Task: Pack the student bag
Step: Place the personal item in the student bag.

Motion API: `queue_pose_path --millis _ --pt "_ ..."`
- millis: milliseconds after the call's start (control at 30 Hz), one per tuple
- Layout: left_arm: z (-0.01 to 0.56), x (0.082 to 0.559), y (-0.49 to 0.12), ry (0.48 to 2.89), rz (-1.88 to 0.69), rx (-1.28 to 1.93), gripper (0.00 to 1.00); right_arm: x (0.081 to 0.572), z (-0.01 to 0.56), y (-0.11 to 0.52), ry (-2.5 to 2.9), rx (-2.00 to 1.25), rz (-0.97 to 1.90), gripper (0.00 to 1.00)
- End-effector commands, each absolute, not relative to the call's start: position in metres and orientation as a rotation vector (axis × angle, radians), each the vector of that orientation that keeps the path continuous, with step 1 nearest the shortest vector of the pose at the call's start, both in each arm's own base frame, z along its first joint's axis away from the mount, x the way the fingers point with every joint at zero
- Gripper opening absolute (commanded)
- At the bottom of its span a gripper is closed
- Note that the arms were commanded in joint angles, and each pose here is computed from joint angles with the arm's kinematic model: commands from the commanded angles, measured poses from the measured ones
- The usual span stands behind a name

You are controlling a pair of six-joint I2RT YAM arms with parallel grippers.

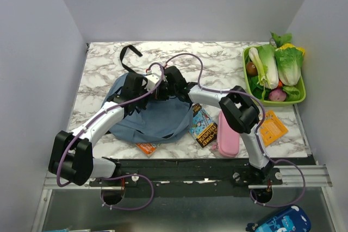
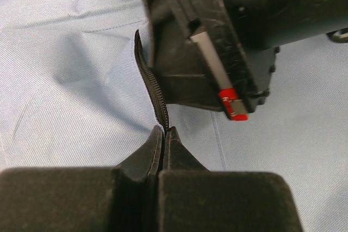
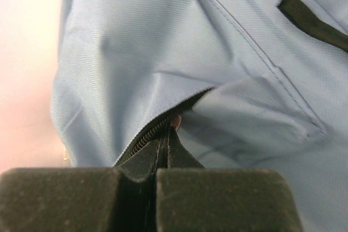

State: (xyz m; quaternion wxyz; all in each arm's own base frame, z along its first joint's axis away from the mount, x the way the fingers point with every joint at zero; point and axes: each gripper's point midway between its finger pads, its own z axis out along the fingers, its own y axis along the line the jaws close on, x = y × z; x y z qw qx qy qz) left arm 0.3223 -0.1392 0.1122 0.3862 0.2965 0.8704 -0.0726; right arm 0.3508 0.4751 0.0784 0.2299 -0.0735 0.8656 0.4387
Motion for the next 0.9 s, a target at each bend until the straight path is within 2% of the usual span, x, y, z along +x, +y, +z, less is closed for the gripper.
queue_pose_path --millis 0,267,400,433,500,700,867 --pt "0.127 0.327 -0.154 2.178 -0.266 0.752 0.00 0.347 0.089 0.505 2.365 -0.192 1.343 0.01" --pt "0.124 0.328 -0.151 2.179 -0.245 0.753 0.00 0.332 0.095 0.513 2.403 -0.131 1.462 0.00" --pt "0.117 0.327 -0.147 2.188 -0.242 0.744 0.00 0.330 0.098 0.493 2.396 -0.060 1.504 0.26" --pt "0.118 0.327 -0.148 2.188 -0.255 0.738 0.00 0.327 0.088 0.483 2.420 -0.011 1.517 0.28" --pt "0.120 0.328 -0.147 2.189 -0.267 0.728 0.00 0.324 0.101 0.484 2.377 0.000 1.616 0.29" --pt "0.127 0.331 -0.145 2.186 -0.286 0.710 0.00 0.328 0.109 0.499 2.367 -0.009 1.658 0.18" --pt "0.125 0.330 -0.146 2.191 -0.302 0.710 0.00 0.328 0.112 0.516 2.374 -0.026 1.669 0.13"
